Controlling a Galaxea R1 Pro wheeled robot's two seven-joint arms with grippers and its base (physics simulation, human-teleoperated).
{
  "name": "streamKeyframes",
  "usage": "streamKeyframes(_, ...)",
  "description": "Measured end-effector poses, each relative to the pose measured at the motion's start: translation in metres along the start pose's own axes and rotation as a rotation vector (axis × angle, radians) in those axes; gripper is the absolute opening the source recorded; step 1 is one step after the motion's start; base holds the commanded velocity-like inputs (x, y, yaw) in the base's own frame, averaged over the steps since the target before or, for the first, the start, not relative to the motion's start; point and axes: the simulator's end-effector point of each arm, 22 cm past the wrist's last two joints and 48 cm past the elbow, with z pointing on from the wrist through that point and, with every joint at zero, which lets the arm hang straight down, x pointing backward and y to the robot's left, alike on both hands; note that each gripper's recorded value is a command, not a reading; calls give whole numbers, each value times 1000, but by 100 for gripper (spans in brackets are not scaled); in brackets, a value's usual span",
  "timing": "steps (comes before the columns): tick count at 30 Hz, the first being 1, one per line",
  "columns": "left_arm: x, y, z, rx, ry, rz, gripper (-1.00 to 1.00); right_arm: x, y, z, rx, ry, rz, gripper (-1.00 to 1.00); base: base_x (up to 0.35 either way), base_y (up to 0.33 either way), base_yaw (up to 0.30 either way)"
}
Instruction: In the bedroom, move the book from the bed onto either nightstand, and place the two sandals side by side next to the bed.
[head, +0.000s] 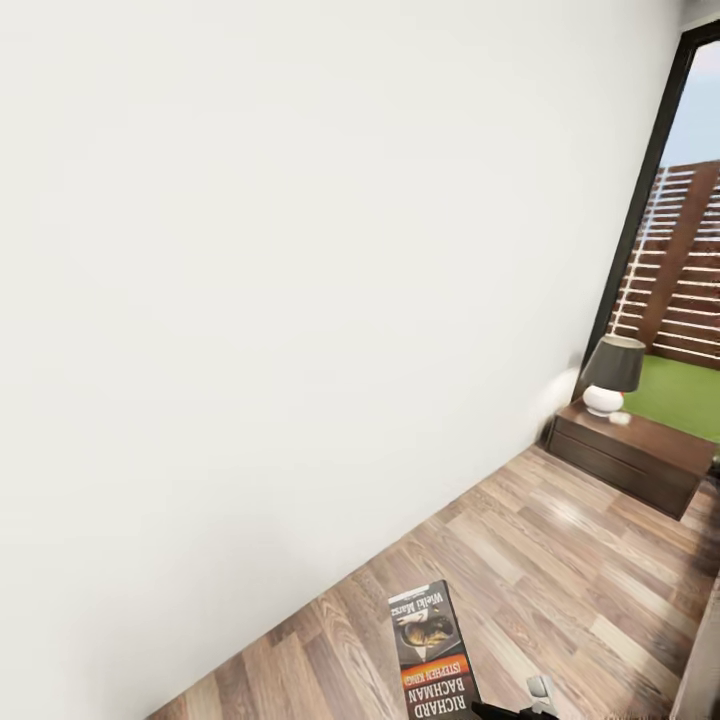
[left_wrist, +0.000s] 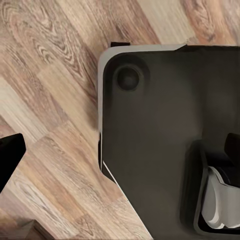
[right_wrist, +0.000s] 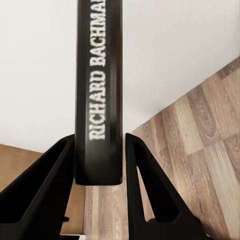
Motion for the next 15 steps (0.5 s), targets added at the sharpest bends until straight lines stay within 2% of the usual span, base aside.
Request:
streamKeyframes(10, 0, 0, 0, 0, 0, 0, 100, 0, 0, 0, 0, 0, 0, -100, 34, 62, -277)
streamKeyframes(15, 0, 0, 0, 0, -1, 0, 100, 0, 0, 0, -1, -1, 0, -100, 78, 176, -285)
